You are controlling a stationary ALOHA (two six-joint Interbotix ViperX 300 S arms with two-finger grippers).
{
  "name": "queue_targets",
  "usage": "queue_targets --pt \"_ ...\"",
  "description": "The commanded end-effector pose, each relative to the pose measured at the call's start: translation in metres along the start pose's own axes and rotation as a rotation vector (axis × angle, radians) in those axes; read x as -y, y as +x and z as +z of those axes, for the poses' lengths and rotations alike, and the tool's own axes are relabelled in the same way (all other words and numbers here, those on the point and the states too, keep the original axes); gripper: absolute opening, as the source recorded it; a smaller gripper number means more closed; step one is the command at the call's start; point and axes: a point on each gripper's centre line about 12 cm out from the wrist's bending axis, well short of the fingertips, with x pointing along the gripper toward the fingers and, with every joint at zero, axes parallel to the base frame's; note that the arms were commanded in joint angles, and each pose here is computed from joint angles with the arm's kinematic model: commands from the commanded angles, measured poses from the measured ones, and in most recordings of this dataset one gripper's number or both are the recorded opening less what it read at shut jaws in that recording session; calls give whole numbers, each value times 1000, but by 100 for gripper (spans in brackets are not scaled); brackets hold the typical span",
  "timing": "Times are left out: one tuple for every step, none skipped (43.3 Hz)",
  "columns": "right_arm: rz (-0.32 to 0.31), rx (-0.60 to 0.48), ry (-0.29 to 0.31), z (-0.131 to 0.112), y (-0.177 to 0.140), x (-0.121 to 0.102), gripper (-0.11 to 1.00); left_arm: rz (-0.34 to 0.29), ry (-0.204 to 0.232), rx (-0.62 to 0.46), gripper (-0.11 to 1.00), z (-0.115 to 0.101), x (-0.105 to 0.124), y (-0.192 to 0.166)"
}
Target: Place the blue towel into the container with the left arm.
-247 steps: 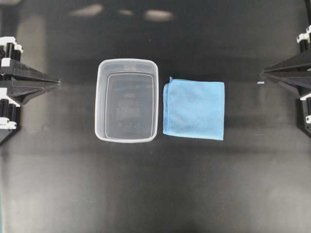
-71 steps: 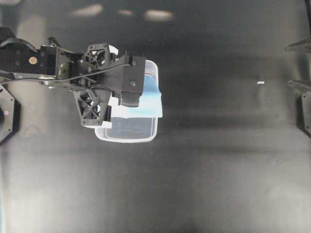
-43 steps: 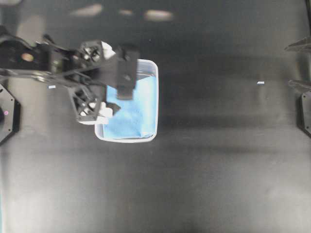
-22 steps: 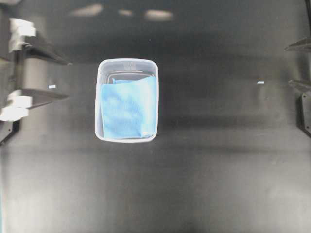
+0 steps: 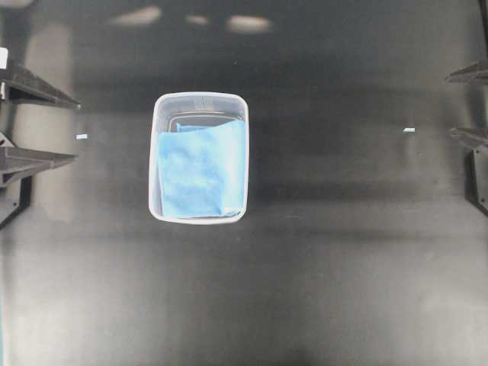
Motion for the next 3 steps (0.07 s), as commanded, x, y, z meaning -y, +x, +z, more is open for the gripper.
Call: queue_targets --pt "0 8 2 1 1 0 76 -3 11 35 82 6 1 -4" --pt "0 5 0 0 1 0 76 -3 9 37 82 6 0 -4" --pt "0 5 0 0 1 0 76 -1 9 35 82 5 0 -4"
